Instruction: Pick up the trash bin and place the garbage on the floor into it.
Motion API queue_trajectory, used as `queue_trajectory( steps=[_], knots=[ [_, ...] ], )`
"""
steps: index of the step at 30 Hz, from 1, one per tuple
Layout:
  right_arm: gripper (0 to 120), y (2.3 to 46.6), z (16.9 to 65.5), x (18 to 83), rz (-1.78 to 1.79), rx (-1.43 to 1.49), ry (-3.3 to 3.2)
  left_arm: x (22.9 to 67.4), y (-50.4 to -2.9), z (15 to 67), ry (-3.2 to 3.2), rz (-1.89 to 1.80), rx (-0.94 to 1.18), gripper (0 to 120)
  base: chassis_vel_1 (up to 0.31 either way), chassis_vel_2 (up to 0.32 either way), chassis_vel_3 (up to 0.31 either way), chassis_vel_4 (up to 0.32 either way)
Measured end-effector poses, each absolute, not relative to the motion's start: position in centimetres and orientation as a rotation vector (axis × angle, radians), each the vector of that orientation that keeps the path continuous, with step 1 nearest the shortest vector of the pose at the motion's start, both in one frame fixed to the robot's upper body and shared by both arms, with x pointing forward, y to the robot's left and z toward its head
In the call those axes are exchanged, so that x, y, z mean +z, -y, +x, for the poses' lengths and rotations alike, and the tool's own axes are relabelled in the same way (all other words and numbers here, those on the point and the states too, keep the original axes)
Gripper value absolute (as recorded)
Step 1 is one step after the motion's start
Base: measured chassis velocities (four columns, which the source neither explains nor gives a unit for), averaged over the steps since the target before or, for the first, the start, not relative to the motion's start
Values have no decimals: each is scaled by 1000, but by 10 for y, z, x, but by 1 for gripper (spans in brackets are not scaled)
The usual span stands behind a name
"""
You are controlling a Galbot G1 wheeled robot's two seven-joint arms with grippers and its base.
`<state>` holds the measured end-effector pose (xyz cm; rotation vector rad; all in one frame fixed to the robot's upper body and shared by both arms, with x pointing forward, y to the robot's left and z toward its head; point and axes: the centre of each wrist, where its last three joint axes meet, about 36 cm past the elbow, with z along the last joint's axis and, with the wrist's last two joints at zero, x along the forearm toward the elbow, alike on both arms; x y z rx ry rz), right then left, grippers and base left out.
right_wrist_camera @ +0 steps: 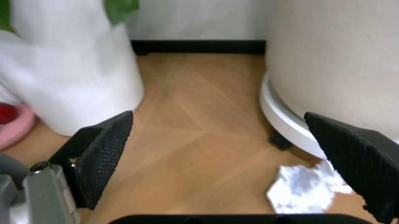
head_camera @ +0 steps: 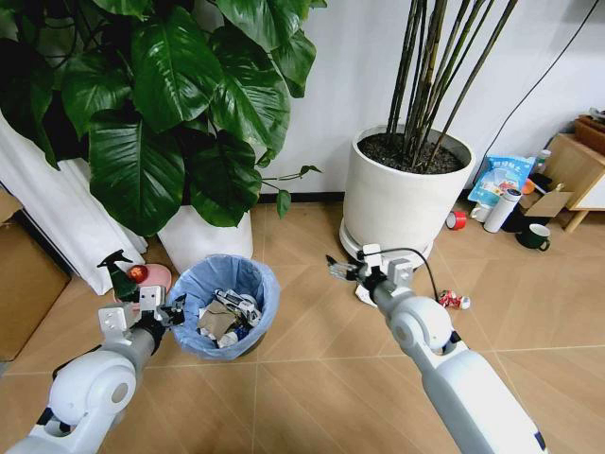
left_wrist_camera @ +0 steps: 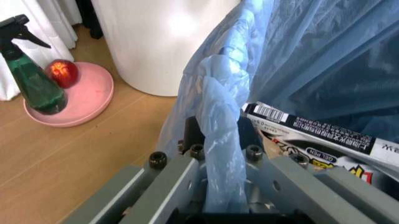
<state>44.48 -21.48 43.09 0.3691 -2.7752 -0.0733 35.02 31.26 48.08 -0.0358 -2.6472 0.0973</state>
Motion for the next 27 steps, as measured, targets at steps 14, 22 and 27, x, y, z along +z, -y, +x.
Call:
queue_trajectory(
  steps=[14, 22, 27],
  knots=[
    [100, 220, 445, 423, 341, -77, 2772, 481, -313, 349, 2649, -34, 97, 0, -147, -145, 137, 143],
    [100, 232, 447, 392, 271, -71, 2749, 481, -311, 348, 2651, -37, 105, 0, -186, -157, 178, 160],
    [100, 253, 454, 344, 193, -73, 2650, 482, -309, 347, 2655, -41, 113, 0, -66, -81, 53, 80]
  ],
)
